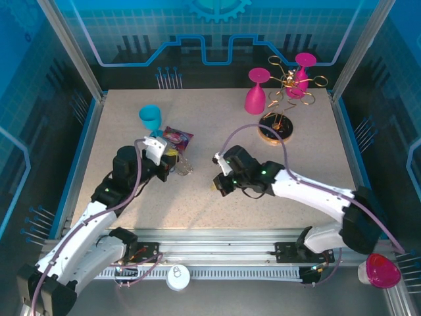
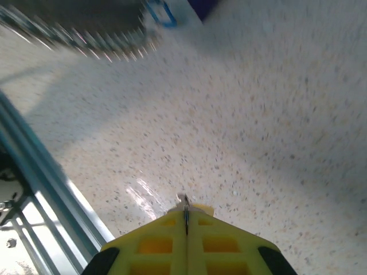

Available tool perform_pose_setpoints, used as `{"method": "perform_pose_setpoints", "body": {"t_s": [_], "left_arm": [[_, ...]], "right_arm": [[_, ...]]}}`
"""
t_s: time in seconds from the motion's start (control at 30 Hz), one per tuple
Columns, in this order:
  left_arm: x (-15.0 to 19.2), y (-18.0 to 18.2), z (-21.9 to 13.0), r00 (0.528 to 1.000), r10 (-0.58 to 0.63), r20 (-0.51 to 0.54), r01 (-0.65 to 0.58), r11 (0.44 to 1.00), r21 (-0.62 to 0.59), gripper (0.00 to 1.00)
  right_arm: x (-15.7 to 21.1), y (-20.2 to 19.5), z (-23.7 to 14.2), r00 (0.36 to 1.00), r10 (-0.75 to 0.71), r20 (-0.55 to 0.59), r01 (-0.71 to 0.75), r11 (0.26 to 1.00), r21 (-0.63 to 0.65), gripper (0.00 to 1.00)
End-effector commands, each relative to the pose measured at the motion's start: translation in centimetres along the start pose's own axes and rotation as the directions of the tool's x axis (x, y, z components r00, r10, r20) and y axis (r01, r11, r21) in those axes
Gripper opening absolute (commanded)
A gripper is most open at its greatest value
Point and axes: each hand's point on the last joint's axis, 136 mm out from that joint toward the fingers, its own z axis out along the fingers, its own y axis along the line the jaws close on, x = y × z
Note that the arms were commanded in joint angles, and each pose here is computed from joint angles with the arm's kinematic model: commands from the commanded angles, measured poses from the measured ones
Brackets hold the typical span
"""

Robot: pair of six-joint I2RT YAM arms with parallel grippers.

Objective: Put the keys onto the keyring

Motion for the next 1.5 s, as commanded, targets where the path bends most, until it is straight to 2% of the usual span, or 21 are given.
{"method": "perform_pose_setpoints", "body": {"t_s": [0.0, 0.2, 0.37, 0.6, 0.8, 1.0, 1.47], "left_arm": [[-1.8, -3.2, -0.8, 0.982, 0.148, 0.114, -0.166, 0.971, 0.17, 0.0], [-1.7, -6.9, -1.7, 0.957, 0.226, 0.18, -0.279, 0.885, 0.373, 0.0], [-1.6, -9.2, -2.5, 0.955, 0.21, 0.208, -0.288, 0.82, 0.494, 0.0], [-1.1, -10.8, -2.9, 0.958, 0.199, 0.205, -0.281, 0.787, 0.55, 0.0], [-1.5, -11.0, -2.6, 0.97, 0.153, 0.187, -0.233, 0.796, 0.559, 0.0], [-1.5, -10.1, -1.9, 0.982, 0.116, 0.148, -0.177, 0.837, 0.518, 0.0], [-1.3, -10.2, -1.9, 0.988, 0.094, 0.126, -0.147, 0.835, 0.53, 0.0]], "right_arm": [[-2.4, 0.4, -2.5, 0.977, -0.14, 0.163, 0.149, 0.988, -0.042, 0.0], [-3.9, 2.3, -6.9, 0.894, -0.278, 0.353, 0.339, 0.933, -0.124, 0.0], [-5.1, 3.6, -9.3, 0.861, -0.311, 0.401, 0.404, 0.899, -0.169, 0.0], [-7.2, 6.6, -10.6, 0.848, -0.273, 0.454, 0.432, 0.852, -0.295, 0.0], [-7.9, 9.0, -10.2, 0.849, -0.269, 0.455, 0.461, 0.797, -0.389, 0.0], [-7.9, 9.9, -9.9, 0.855, -0.267, 0.445, 0.464, 0.777, -0.425, 0.0], [-9.0, 10.3, -8.9, 0.853, -0.272, 0.446, 0.465, 0.786, -0.409, 0.0]]}}
